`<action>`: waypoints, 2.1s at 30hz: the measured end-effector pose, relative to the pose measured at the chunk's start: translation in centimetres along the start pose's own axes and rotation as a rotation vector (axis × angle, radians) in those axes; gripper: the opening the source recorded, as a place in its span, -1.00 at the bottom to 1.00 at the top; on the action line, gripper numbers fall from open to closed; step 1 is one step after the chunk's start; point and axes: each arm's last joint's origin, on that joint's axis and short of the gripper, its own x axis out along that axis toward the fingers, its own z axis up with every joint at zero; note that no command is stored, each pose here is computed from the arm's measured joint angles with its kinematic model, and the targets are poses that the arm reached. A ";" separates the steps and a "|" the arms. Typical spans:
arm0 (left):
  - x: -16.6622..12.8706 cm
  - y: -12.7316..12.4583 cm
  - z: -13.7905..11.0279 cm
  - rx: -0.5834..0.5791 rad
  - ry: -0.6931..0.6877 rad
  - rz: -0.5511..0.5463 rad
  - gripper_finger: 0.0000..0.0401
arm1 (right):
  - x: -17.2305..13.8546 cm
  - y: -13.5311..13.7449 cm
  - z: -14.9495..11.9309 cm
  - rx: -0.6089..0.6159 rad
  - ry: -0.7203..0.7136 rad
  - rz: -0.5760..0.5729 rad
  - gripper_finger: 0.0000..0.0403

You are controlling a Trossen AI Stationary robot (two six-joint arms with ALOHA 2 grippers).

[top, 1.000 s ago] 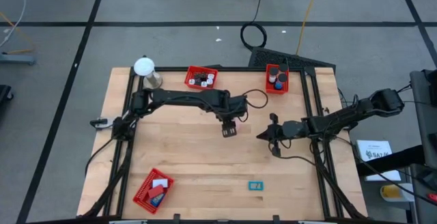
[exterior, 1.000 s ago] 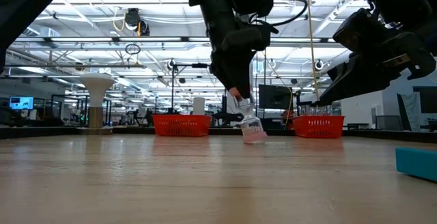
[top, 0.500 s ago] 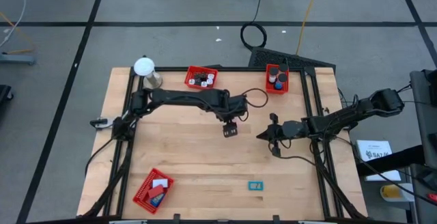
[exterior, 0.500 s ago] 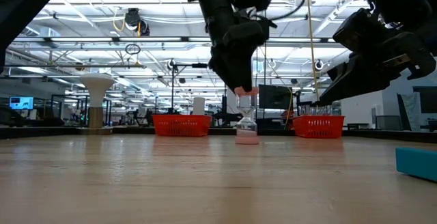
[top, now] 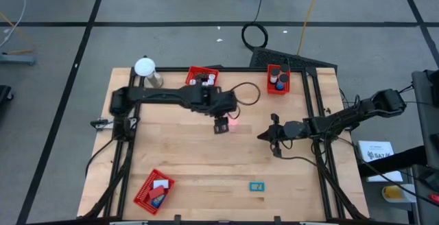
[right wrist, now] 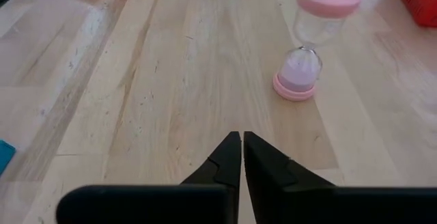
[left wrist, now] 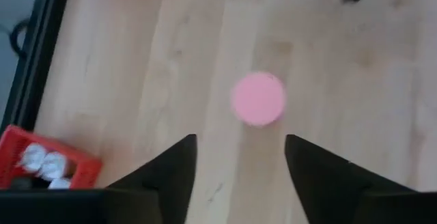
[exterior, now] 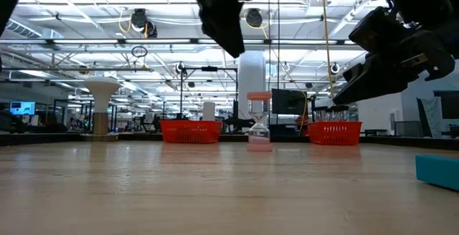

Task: Pick & Place Office items
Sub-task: Put the pink hourglass into the top right red basket

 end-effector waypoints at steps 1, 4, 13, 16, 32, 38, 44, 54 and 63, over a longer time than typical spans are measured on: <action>-0.3 -0.3 -0.6 0.003 -0.032 -0.006 0.06 | 0.0 0.0 0.0 0.002 -0.004 -0.001 -0.90; -0.7 -1.3 -3.1 0.007 -0.121 -0.027 -0.14 | 0.0 -0.1 0.2 0.019 -0.025 -0.023 -0.85; 0.0 -3.3 -12.7 -0.077 -0.646 -0.113 -0.54 | -0.1 -0.3 1.7 0.078 -0.192 -0.144 -0.57; 0.9 -3.2 -15.6 -0.118 -0.788 -0.131 -0.58 | -0.1 -0.5 2.1 0.119 -0.238 -0.211 -0.40; 2.7 -1.7 -22.0 -0.239 -0.971 -0.103 -0.62 | 2.0 -2.4 12.7 0.243 0.003 -0.315 0.46; 2.7 -1.8 -22.0 -0.238 -0.971 -0.113 -0.62 | 5.3 -2.8 13.6 0.154 0.179 -0.273 0.62; 2.7 -1.8 -22.0 -0.237 -0.970 -0.112 -0.62 | 7.8 -2.8 13.6 0.055 0.258 -0.220 0.75; 2.7 -1.8 -22.0 -0.234 -0.969 -0.111 -0.62 | 9.0 -4.1 12.9 0.045 0.290 -0.201 0.68; 2.7 -1.8 -22.0 -0.234 -0.968 -0.111 -0.62 | 11.0 -4.3 11.6 0.049 0.312 -0.156 0.45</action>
